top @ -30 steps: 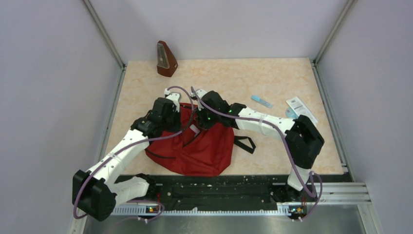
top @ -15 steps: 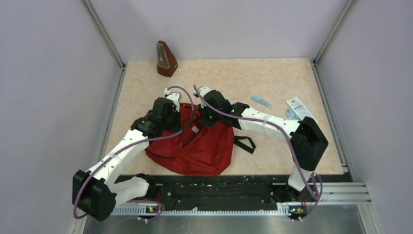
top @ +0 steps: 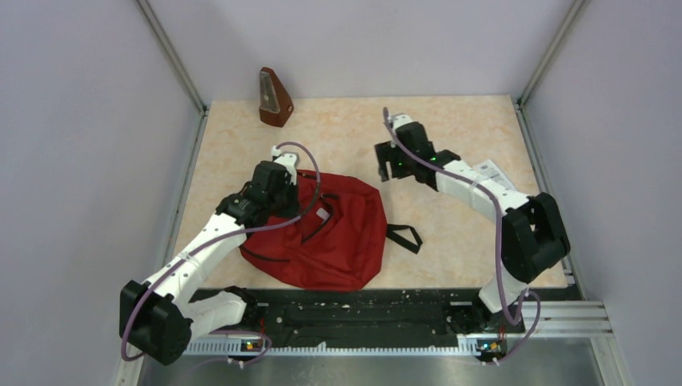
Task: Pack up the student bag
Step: Pick up the stationery from the center of the board.
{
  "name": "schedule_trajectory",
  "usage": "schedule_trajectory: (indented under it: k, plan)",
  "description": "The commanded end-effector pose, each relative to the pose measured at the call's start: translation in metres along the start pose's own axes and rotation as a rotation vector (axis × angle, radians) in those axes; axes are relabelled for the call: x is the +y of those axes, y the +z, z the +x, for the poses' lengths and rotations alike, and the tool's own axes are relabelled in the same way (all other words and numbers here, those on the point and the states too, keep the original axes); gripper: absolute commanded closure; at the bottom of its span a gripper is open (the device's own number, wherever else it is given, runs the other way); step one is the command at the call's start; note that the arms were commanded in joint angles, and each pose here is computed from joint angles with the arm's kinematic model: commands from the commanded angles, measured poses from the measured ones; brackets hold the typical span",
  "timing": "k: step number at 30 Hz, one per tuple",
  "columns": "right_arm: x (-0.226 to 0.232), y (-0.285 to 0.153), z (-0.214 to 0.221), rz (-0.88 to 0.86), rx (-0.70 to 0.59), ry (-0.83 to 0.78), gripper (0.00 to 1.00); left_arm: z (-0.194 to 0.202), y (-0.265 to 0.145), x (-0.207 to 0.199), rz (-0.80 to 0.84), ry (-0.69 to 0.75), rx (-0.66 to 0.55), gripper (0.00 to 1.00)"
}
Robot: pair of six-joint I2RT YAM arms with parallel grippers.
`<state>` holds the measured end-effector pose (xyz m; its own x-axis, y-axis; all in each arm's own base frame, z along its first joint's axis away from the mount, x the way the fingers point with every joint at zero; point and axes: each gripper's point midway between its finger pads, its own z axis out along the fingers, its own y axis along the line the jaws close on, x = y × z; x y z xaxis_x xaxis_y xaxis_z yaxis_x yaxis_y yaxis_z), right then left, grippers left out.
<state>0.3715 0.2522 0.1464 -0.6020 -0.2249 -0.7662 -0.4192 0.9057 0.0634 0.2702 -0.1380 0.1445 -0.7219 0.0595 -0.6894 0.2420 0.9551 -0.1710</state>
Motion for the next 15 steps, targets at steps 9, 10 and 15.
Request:
schedule_trajectory:
  k: [9, 10, 15]
  plan:
    - [-0.15, 0.051, 0.022, 0.129, 0.102, -0.095, 0.26, -0.027, -0.008, -0.008, 0.035, 0.007, -0.09, 1.0]
    - [-0.155, 0.056, 0.025, 0.12, 0.117, -0.103, 0.26, -0.027, -0.008, -0.008, 0.036, 0.007, -0.09, 1.0]
    - [-0.176, 0.073, 0.043, 0.103, 0.201, -0.136, 0.26, -0.027, -0.008, -0.008, 0.035, 0.007, -0.09, 1.0]
